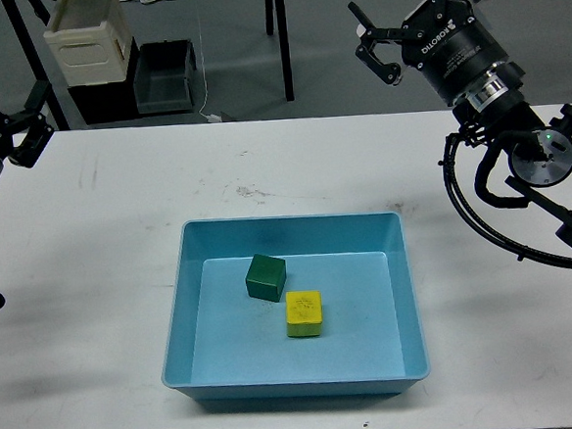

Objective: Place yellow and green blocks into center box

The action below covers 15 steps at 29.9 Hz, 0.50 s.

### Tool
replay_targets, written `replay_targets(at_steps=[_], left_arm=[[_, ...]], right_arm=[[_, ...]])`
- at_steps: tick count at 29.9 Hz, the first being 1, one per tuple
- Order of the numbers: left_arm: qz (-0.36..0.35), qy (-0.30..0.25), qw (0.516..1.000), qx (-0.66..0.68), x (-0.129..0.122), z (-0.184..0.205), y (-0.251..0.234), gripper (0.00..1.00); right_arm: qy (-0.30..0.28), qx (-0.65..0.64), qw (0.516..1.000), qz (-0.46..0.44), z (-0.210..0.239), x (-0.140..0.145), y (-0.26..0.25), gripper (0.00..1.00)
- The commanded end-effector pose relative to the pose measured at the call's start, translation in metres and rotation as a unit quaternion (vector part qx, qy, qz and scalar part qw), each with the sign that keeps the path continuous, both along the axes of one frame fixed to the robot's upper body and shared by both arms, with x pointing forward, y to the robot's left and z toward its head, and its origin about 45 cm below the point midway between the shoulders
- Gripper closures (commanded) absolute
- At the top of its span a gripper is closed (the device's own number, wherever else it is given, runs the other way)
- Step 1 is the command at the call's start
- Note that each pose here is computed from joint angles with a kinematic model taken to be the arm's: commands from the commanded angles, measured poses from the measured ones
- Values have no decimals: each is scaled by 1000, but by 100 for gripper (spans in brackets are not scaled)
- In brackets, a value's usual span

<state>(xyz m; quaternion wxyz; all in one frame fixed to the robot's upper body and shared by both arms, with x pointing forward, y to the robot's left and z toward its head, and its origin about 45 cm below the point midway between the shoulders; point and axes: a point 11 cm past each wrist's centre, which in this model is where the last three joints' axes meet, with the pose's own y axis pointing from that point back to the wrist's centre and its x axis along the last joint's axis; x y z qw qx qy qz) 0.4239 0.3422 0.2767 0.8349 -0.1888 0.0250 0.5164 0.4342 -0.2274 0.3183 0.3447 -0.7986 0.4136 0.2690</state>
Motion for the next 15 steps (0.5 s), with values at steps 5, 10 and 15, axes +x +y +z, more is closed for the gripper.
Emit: replay_targets(at_steps=[5, 10, 15], left_arm=[[44, 92, 982, -157, 1, -6, 42, 0], [30, 126, 957, -259, -17, -16, 39, 0], [-16, 137, 942, -305, -50, -23, 9, 0]], right_arm=[[42, 87, 995, -3, -21, -28, -17, 0], [47, 137, 989, -40, -34, -54, -45, 0], [66, 199, 972, -106, -59, -74, -79, 0]])
